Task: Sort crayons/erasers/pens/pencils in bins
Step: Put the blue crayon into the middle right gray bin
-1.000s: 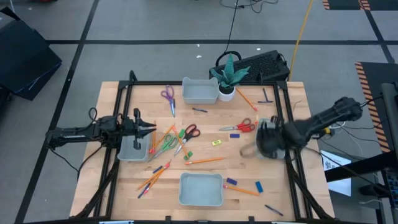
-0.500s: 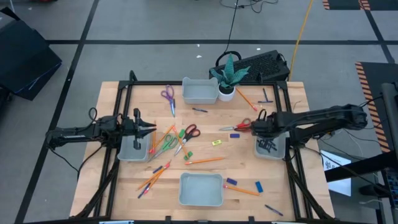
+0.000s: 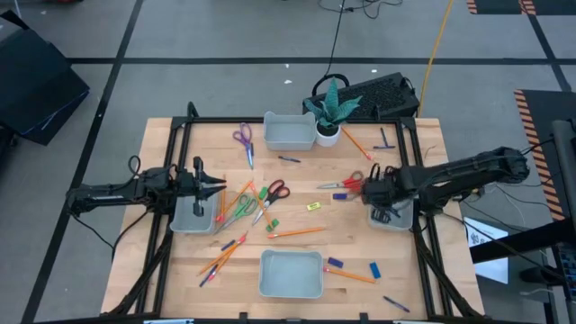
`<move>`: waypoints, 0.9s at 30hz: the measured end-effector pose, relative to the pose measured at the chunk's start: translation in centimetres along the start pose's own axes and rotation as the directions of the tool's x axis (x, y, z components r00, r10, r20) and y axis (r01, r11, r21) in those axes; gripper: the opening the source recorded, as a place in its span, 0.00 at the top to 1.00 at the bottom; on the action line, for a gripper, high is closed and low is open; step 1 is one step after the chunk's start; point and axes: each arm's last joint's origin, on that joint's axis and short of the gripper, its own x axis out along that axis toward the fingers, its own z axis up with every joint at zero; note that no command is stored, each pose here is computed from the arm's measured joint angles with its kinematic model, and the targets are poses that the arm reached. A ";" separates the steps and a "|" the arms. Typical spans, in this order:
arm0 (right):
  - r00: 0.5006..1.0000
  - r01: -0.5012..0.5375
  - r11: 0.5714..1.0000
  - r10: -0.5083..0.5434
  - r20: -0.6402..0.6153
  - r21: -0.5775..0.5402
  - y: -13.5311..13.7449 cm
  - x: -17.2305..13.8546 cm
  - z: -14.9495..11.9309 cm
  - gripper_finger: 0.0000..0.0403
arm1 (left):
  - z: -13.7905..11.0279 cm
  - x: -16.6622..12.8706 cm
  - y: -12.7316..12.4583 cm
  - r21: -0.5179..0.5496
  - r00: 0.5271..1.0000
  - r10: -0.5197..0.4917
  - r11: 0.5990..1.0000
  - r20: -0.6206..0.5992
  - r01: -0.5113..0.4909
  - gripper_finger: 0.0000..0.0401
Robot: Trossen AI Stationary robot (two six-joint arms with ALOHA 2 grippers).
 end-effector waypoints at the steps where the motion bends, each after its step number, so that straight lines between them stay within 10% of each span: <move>1: 1.000 -0.006 0.999 0.006 0.020 -0.037 0.9 -0.6 0.1 0.70 | 0.0 0.0 0.0 0.000 1.000 0.000 1.000 0.000 0.000 0.81; 15: 0.997 0.029 0.957 -0.007 0.079 -0.290 16.2 -5.1 -1.8 0.86 | 0.0 0.0 0.0 0.000 1.000 0.000 1.000 0.000 0.000 0.81; 27: 0.974 -0.102 0.981 0.133 -0.186 0.168 23.5 -2.3 -6.8 0.74 | 0.0 0.0 0.0 0.000 1.000 0.000 1.000 0.000 0.000 0.81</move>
